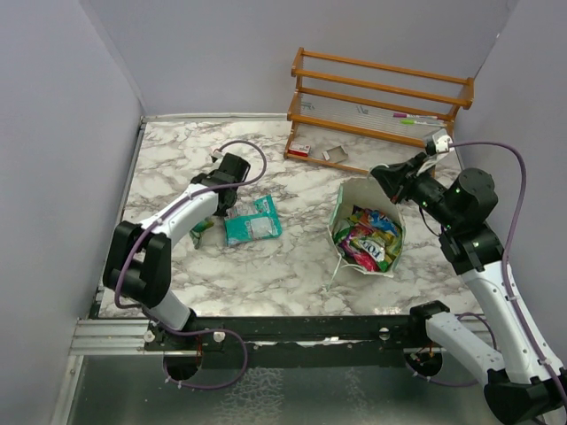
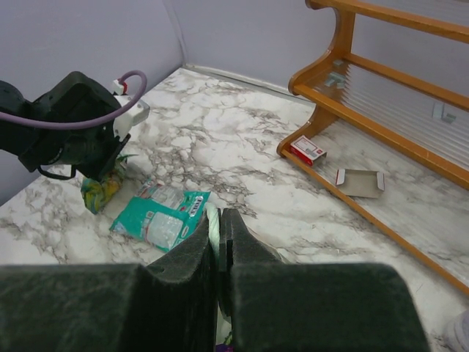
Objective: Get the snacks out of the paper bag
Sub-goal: Place the snack at the center of the board.
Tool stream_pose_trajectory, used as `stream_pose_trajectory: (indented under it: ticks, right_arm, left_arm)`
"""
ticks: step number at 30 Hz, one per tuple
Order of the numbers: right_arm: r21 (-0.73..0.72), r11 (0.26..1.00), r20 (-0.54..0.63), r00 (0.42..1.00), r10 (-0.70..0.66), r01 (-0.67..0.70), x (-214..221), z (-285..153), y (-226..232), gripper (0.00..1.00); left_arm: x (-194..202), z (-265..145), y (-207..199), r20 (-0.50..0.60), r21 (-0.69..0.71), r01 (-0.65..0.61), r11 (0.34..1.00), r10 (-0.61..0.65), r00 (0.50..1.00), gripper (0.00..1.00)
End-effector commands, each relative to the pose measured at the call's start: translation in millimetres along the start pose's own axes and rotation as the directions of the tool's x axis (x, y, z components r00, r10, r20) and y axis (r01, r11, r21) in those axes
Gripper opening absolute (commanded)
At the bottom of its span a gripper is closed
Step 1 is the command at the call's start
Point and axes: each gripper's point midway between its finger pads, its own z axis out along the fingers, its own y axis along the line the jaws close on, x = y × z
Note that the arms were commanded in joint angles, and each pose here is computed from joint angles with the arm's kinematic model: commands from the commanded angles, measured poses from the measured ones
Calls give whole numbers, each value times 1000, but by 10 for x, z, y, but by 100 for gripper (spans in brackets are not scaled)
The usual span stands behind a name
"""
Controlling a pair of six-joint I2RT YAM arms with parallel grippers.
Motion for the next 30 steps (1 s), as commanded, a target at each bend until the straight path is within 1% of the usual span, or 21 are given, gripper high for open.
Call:
stream_pose_trajectory:
  ticks: [1, 4, 6, 8, 12, 14, 15, 17, 20, 23, 26, 28, 30]
  right_arm:
    - [0, 999, 61, 998, -32, 32, -168, -38, 24, 4]
    - [-13, 999, 68, 997, -33, 34, -189, -44, 52, 4]
    - [-9, 999, 73, 997, -34, 34, -216, -43, 49, 4]
    - [-2, 999, 83, 996, -38, 38, -266, -43, 42, 4]
    - [-6, 999, 106, 994, -35, 35, -370, -30, 59, 4]
    - [-14, 999, 115, 993, -29, 31, -407, -10, 71, 4]
    - [-22, 999, 119, 993, -26, 29, -426, -2, 84, 4]
    - [-41, 999, 128, 992, -17, 22, -458, 12, 118, 4]
    - [-93, 995, 153, 988, -20, 35, -516, 14, 211, 4]
    - [-120, 991, 168, 985, -35, 56, -546, 9, 261, 4]
    - [-131, 989, 178, 983, -43, 67, -566, 7, 281, 4]
    - [-125, 990, 189, 981, -44, 68, -592, 21, 268, 4]
    - [-87, 994, 203, 978, -44, 62, -654, 51, 198, 4]
  left_arm:
    - [-251, -102, -150, 35, 113, 21, 993, -25, 999, 31]
    - [-425, -302, -183, 118, 215, 55, 975, -82, 990, 48]
    - [-527, -464, -195, 178, 289, 73, 955, -129, 976, 54]
    - [-631, -623, -176, 235, 345, 90, 934, -179, 955, 59]
    - [-839, -967, -136, 337, 459, 110, 882, -287, 897, 61]
    - [-977, -1233, -186, 394, 563, 77, 823, -349, 851, 63]
    - [-1042, -1396, -226, 418, 621, 47, 782, -381, 825, 66]
    - [-1147, -1731, -307, 450, 726, -25, 687, -447, 773, 72]
    - [-1254, -2208, -371, 471, 826, -129, 548, -547, 692, 73]
    - [-1268, -2638, -470, 489, 864, -257, 432, -606, 627, 73]
    - [-1197, -3059, -657, 497, 867, -374, 330, -637, 589, 73]
    - [-1114, -3315, -822, 512, 850, -442, 286, -642, 570, 73]
    - [-1037, -3490, -988, 522, 837, -482, 257, -637, 567, 73]
